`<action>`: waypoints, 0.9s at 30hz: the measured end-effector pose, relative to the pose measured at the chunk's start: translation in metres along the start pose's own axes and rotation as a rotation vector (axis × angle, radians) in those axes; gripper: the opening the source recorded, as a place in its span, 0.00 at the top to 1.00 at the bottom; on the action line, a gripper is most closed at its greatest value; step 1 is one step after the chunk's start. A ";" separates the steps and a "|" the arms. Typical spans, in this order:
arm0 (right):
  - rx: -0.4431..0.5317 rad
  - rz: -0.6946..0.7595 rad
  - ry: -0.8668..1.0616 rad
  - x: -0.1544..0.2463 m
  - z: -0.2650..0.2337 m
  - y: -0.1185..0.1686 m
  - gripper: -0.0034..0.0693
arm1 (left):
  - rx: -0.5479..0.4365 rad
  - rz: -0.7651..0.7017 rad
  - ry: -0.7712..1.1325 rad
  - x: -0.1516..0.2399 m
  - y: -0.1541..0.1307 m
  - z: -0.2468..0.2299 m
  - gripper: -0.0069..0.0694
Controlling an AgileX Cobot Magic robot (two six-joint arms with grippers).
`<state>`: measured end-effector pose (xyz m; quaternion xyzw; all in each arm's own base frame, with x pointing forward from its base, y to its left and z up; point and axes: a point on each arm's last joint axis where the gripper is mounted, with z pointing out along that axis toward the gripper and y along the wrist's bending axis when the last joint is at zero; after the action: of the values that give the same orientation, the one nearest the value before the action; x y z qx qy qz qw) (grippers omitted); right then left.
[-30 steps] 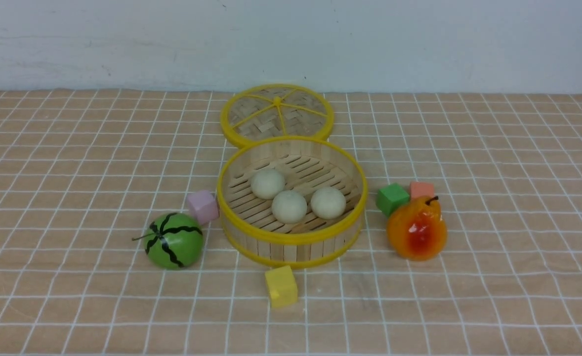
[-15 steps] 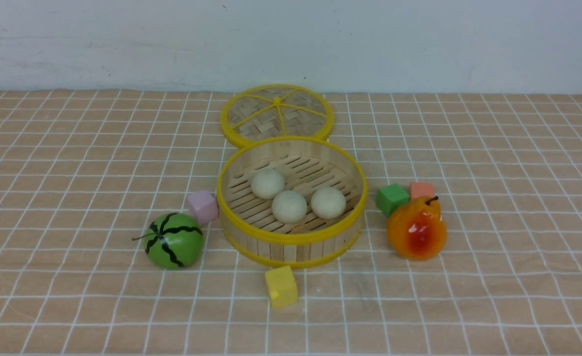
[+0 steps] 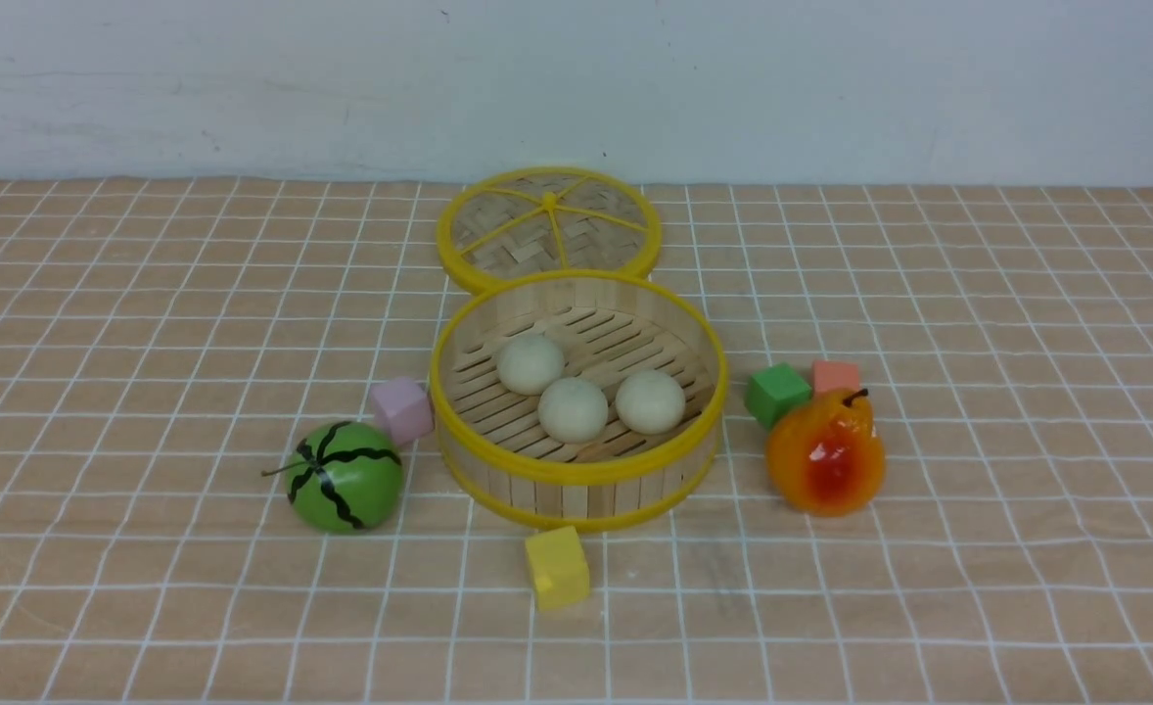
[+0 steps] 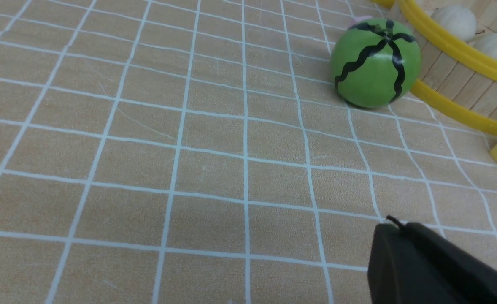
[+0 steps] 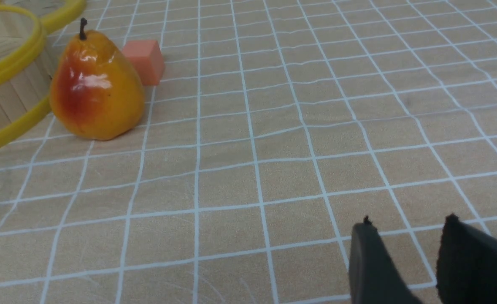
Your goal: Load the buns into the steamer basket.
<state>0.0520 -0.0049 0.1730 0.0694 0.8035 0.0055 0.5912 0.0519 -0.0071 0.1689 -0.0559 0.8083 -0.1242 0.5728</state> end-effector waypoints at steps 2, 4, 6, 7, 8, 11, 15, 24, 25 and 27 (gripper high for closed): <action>0.000 0.000 0.000 0.000 0.000 0.000 0.62 | 0.000 0.000 0.000 0.000 0.000 0.000 0.93; 0.000 0.000 0.000 0.000 0.000 0.000 0.62 | 0.000 0.000 0.000 0.000 0.000 0.000 0.93; 0.000 0.000 0.000 0.000 0.000 0.000 0.62 | 0.000 0.000 0.000 0.000 0.000 0.000 0.93; 0.000 0.000 0.000 0.000 0.000 0.000 0.62 | 0.000 0.000 0.000 0.000 0.000 0.000 0.93; 0.000 0.000 0.000 0.000 0.000 0.000 0.62 | 0.000 0.000 0.000 0.000 0.000 0.000 0.93; 0.000 0.000 0.000 0.000 0.000 0.000 0.62 | 0.000 -0.001 0.000 0.000 0.000 0.000 0.92; 0.000 0.000 0.000 0.000 0.000 0.000 0.62 | -0.001 -0.001 0.000 0.000 0.000 0.000 0.92; 0.000 0.000 0.000 0.000 0.000 0.000 0.62 | -0.001 -0.001 -0.001 0.000 0.000 0.000 0.91; 0.000 0.000 0.000 0.000 0.000 0.000 0.62 | -0.001 -0.001 -0.001 0.000 0.000 0.000 0.91; 0.000 0.000 0.000 0.000 0.000 0.000 0.62 | -0.001 -0.001 -0.001 0.000 0.000 0.000 0.91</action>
<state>0.0520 -0.0049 0.1730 0.0694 0.8035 0.0055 0.5912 0.0519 -0.0070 0.1690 -0.0567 0.8080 -0.1242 0.5731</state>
